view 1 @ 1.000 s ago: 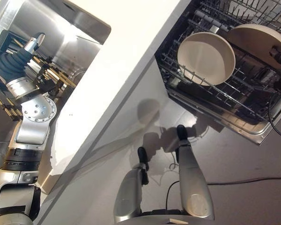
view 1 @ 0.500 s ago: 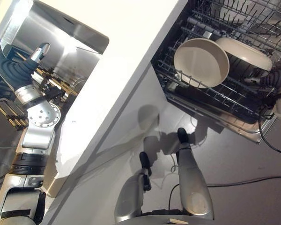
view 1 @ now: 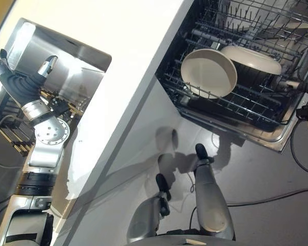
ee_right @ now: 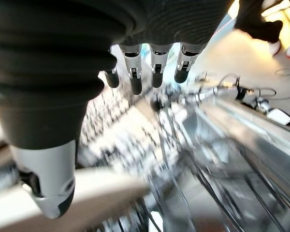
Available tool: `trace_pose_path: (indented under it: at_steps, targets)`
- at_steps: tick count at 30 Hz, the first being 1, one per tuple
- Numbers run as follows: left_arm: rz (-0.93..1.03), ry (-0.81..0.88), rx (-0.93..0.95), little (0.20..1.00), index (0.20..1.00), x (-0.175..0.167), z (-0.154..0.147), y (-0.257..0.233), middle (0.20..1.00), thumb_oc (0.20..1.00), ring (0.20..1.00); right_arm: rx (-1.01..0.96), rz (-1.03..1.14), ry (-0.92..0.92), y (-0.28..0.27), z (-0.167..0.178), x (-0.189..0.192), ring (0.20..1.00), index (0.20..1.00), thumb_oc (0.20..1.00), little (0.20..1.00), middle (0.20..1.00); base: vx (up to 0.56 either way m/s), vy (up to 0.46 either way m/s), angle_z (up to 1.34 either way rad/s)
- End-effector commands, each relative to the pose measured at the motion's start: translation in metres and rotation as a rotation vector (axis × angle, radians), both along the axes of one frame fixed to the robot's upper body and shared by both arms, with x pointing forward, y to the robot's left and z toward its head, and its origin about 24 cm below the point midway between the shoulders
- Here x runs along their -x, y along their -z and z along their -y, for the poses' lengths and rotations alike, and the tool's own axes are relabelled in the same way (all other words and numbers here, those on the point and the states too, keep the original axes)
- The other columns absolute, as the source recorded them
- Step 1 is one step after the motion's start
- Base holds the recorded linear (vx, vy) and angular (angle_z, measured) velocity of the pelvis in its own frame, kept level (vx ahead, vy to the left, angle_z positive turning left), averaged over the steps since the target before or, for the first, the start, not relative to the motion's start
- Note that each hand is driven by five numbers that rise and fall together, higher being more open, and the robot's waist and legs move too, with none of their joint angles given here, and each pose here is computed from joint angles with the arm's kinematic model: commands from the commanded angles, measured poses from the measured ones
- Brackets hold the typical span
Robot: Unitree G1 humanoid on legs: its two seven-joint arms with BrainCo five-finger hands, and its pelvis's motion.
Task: Pick up plates and place into dishwasher.
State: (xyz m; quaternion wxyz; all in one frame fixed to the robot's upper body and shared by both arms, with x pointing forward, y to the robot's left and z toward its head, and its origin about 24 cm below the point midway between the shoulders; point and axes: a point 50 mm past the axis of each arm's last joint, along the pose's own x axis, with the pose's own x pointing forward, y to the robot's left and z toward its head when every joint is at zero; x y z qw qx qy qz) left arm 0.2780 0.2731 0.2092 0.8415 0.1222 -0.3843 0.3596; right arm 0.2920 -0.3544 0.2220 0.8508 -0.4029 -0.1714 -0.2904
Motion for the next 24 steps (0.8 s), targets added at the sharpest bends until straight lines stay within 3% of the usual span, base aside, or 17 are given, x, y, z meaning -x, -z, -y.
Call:
trace_pose_path:
  at_steps: [1, 10, 24]
  targets:
    - [-0.006, -0.068, 0.049, 1.0, 1.0, 0.012, -0.016, 0.02, 1.0, 1.0, 1.0, -0.02, 0.233, -0.062, -0.015, -0.014, 0.022, 1.0, 1.0, 1.0, 1.0, 1.0, 0.03, 0.154, -0.13]
    - [-0.044, -0.077, 0.109, 1.0, 1.0, 0.021, -0.013, 0.049, 1.0, 1.0, 1.0, -0.161, 0.403, -0.09, -0.008, -0.017, 0.044, 1.0, 1.0, 1.0, 1.0, 1.0, 0.04, 0.125, -0.16]
    - [-0.056, -0.039, 0.109, 1.0, 1.0, 0.01, 0.002, 0.052, 1.0, 1.0, 1.0, -0.455, 0.331, -0.259, 0.014, -0.029, 0.006, 1.0, 1.0, 1.0, 1.0, 1.0, 0.03, 0.051, -0.15]
